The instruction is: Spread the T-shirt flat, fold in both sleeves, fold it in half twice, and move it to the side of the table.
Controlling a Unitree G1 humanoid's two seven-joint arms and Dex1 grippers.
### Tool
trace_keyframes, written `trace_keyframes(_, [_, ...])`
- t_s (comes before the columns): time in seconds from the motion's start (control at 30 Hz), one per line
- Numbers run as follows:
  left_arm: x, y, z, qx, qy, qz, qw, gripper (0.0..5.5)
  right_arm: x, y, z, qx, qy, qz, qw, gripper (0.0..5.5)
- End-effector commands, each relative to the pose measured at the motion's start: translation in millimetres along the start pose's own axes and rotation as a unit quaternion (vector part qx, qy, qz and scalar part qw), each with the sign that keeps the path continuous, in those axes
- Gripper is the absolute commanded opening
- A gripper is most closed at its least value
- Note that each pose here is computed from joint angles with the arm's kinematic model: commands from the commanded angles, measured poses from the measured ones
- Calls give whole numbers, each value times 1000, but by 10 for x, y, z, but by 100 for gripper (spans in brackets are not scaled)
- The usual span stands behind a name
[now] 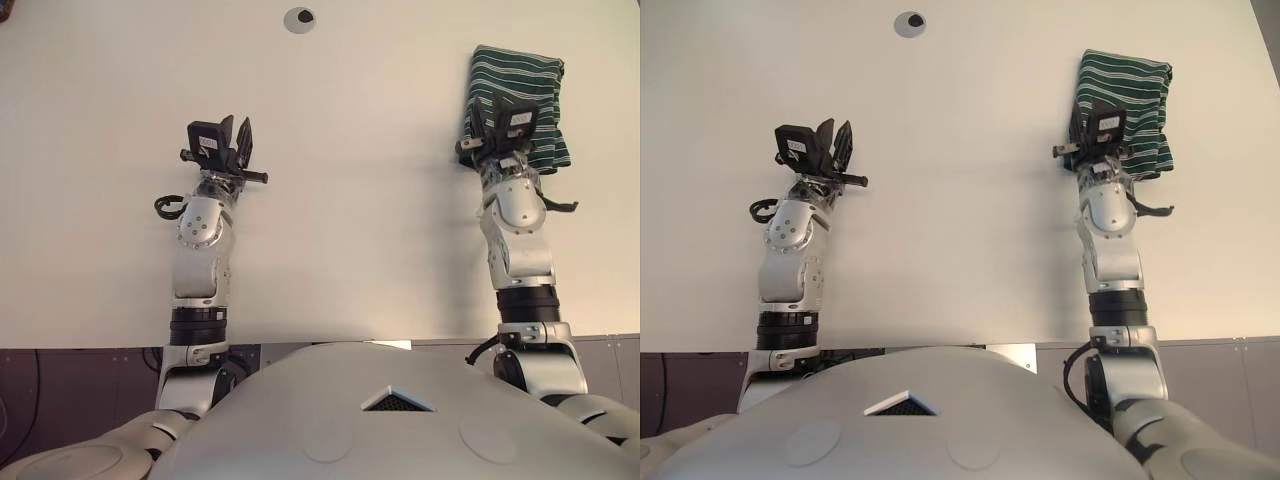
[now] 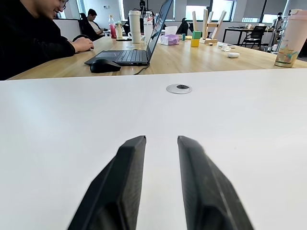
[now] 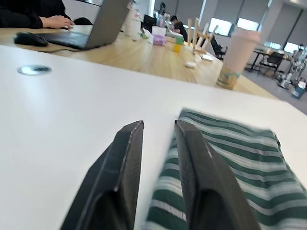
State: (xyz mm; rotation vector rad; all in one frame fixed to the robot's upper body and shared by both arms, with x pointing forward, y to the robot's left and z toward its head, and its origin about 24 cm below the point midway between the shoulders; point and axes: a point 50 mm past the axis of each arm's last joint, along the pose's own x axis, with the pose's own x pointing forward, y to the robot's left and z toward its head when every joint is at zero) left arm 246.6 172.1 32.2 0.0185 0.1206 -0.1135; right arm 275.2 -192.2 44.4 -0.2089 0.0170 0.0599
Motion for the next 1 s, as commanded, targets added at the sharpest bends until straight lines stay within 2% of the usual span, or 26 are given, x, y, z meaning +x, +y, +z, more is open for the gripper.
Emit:
trace_keyframes(0.03, [82, 81, 34, 7, -10, 5, 1000, 116, 20, 216, -41, 8, 4, 17, 1000, 117])
trace_keyframes(0.27, [137, 188, 131, 23, -14, -17, 999, 116, 32, 483, -36, 26, -9, 11, 1000, 117])
trace_keyframes(0.43, [131, 287, 231, 47, -12, -35, 998, 116, -76, 449, -13, 48, -19, -39, 998, 117])
trace_keyframes(0.53, [118, 302, 240, 47, -13, -30, 998, 116, -31, 425, 12, 48, -24, -40, 998, 117])
trace_keyframes(0.83, [-18, 53, 89, 25, -22, 21, 999, 116, 164, 139, 78, 18, -25, -15, 999, 117])
trace_keyframes(1.0, [-121, -13, 29, 21, -28, 52, 998, 116, 260, 91, 149, 4, -23, 5, 1000, 117])
